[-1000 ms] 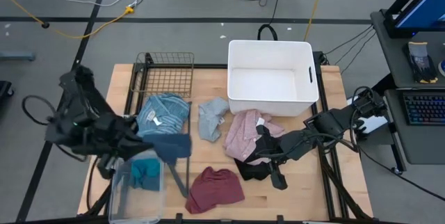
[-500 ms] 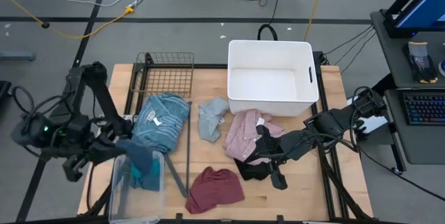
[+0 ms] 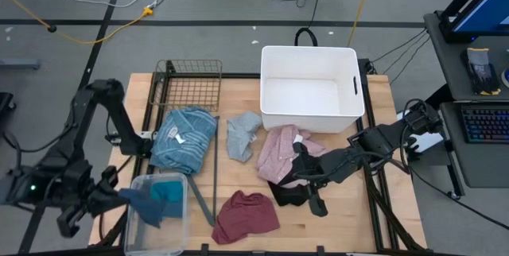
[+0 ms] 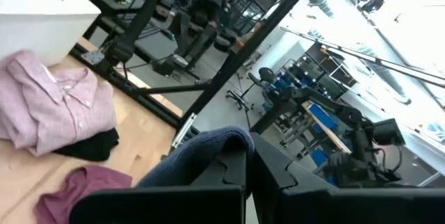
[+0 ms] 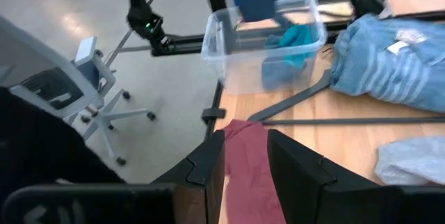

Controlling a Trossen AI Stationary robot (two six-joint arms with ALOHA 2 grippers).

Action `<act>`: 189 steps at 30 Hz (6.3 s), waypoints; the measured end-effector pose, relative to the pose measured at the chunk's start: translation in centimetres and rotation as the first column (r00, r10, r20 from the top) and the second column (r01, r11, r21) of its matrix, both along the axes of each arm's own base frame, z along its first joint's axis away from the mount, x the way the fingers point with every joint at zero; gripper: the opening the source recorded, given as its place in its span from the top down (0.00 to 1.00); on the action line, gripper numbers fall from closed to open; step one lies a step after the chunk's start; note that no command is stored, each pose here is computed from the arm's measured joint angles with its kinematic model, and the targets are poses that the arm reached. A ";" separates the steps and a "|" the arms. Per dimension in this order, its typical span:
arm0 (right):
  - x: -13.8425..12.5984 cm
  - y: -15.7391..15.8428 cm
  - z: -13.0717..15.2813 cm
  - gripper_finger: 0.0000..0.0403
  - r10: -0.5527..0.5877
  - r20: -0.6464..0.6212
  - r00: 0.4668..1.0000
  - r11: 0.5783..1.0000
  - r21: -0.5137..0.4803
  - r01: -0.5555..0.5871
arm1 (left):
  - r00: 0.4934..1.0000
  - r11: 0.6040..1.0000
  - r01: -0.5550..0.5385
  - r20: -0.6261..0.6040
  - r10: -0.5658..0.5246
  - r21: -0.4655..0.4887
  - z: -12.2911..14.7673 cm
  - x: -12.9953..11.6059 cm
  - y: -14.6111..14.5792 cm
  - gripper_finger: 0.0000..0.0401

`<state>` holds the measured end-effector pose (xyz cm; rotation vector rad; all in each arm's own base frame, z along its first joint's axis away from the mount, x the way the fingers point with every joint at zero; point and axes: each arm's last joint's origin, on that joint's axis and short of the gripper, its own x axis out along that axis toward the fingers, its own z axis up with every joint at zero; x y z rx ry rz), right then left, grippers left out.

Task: Pick & Place Cloths
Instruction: Put the dark blue sock into the transparent bin, then put the pink shorts into the black wire basket

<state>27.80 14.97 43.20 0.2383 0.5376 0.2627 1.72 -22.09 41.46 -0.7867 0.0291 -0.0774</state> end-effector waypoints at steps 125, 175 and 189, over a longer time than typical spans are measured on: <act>2.6 1.0 -6.9 0.75 0.180 0.130 0.975 0.983 -0.069 -0.172 | 0.269 0.916 0.092 -0.876 -0.400 -0.390 -11.5 8.4 -1.1 0.24; 4.7 3.2 -22.4 0.75 0.593 -0.235 0.770 0.556 -0.571 -0.603 | 0.993 0.997 0.051 -0.110 -0.045 0.051 -2.3 13.1 3.1 0.23; 7.4 5.9 -21.3 0.63 0.698 -0.190 0.691 0.348 -0.753 -0.559 | 0.993 0.999 0.047 -0.108 -0.047 -0.006 -2.2 13.1 3.1 0.23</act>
